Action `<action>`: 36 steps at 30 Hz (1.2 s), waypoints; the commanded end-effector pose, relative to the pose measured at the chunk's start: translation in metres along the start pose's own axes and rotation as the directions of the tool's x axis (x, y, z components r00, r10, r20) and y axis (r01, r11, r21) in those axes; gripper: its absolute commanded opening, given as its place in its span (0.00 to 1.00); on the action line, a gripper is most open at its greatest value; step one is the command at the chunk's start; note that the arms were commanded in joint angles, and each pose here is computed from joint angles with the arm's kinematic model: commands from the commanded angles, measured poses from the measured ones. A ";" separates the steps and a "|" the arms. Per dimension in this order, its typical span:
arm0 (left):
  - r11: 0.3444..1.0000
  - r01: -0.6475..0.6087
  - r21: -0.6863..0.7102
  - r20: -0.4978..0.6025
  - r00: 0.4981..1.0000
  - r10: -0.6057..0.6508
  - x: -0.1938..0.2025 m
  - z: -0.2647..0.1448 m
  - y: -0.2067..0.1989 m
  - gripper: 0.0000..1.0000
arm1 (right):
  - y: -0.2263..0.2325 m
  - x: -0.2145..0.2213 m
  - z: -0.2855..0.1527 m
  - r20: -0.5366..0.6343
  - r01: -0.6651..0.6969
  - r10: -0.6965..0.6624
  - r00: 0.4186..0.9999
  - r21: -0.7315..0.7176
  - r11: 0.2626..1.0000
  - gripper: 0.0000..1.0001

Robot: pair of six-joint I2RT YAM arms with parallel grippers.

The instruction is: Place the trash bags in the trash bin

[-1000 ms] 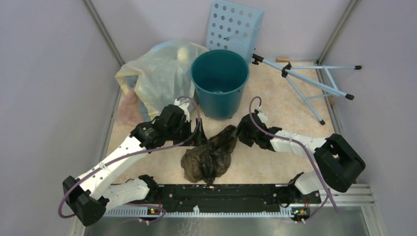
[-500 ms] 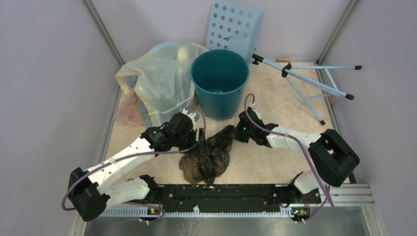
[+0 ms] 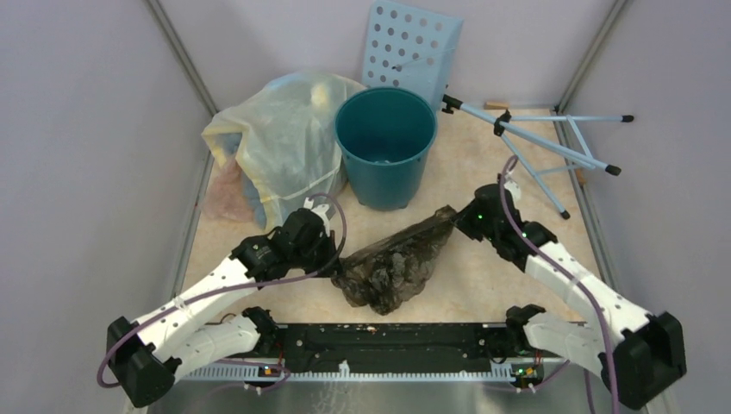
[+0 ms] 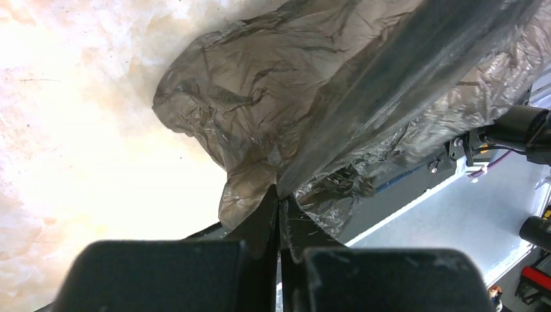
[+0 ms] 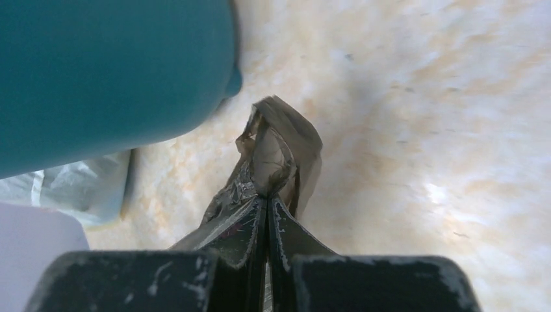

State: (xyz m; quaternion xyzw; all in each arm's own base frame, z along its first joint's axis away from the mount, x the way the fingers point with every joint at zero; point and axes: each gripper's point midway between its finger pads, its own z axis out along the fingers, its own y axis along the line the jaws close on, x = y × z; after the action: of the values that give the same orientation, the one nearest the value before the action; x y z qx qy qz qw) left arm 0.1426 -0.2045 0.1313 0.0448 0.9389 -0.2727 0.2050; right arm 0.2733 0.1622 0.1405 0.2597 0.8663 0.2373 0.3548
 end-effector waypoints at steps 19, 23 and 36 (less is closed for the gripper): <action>0.987 -0.115 -0.108 0.042 0.992 0.120 -0.063 -0.026 -0.028 0.01 | -0.005 -0.036 -0.085 0.086 0.158 -0.154 0.984 -0.046 0.986 0.00; 0.991 -0.114 -0.071 0.038 0.992 0.117 -0.072 -0.022 -0.043 0.02 | -0.008 -0.012 -0.076 -0.002 0.190 -0.191 0.982 -0.096 0.977 0.48; 0.995 -0.003 0.105 -0.121 0.992 0.016 -0.041 0.030 -0.064 0.00 | -0.013 0.018 -0.088 -0.150 0.306 -0.330 0.932 -0.165 0.938 0.56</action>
State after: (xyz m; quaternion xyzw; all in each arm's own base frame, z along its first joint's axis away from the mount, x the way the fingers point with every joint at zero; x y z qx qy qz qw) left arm 0.1762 -0.2540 0.1547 0.0839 0.9458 -0.2726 0.1551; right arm 0.1973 0.1471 0.1681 0.0832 0.9131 0.2523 0.3093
